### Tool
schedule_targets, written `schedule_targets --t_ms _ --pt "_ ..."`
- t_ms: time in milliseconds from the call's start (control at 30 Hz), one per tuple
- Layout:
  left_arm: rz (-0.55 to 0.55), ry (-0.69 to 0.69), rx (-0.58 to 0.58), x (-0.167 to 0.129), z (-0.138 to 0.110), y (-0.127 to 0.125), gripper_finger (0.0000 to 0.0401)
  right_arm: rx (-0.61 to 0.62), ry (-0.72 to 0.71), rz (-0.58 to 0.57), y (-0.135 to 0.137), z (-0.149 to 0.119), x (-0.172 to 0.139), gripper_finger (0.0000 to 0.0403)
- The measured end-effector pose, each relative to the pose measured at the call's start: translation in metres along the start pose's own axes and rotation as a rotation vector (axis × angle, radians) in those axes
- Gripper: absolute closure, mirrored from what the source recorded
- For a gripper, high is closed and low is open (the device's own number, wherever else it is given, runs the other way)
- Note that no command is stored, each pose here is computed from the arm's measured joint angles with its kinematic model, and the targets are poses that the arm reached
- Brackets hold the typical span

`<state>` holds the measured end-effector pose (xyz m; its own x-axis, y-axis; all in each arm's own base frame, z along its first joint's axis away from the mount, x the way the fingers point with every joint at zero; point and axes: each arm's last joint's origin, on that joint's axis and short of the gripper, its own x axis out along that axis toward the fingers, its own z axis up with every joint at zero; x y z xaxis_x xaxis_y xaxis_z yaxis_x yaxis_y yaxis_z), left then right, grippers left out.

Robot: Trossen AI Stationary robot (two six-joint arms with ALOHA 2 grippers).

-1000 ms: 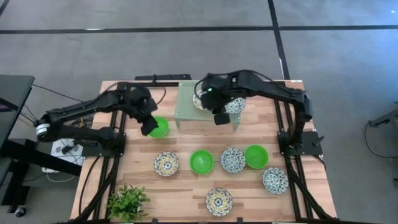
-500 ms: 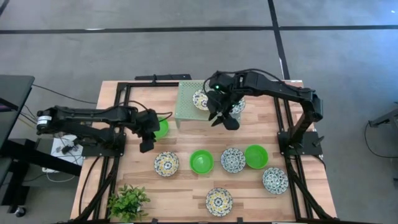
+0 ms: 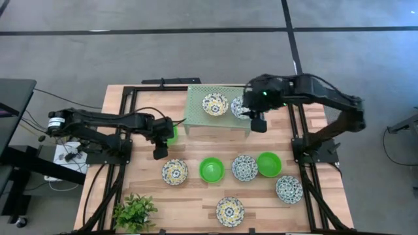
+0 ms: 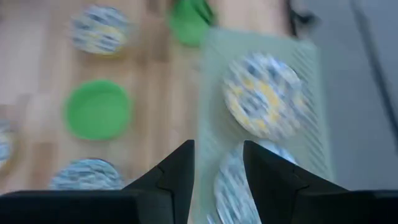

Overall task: Pick & Place Mini bowls
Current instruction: Put the top green bowl on the shelf

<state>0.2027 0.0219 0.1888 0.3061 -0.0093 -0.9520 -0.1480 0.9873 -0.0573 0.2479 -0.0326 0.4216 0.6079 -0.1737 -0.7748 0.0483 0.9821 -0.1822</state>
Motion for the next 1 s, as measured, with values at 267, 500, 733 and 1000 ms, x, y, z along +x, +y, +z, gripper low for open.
schedule_targets --t_ms 267,500,733,1000 --pt "0.065 0.049 0.046 0.011 0.001 0.002 0.0198 0.067 0.01 -0.011 0.029 -0.068 0.045 0.0271" --pt "0.111 0.084 0.019 0.019 0.003 0.009 0.0196 0.091 -0.111 0.022 0.052 -0.1 0.075 0.0271" --pt "0.096 0.141 0.022 0.034 0.004 0.01 0.0218 0.131 -0.108 -0.121 0.066 -0.119 0.093 0.0271" --pt "0.166 0.086 0.023 0.026 0.006 0.012 0.0337 0.2 -0.056 -0.208 0.07 -0.137 0.104 0.0271"
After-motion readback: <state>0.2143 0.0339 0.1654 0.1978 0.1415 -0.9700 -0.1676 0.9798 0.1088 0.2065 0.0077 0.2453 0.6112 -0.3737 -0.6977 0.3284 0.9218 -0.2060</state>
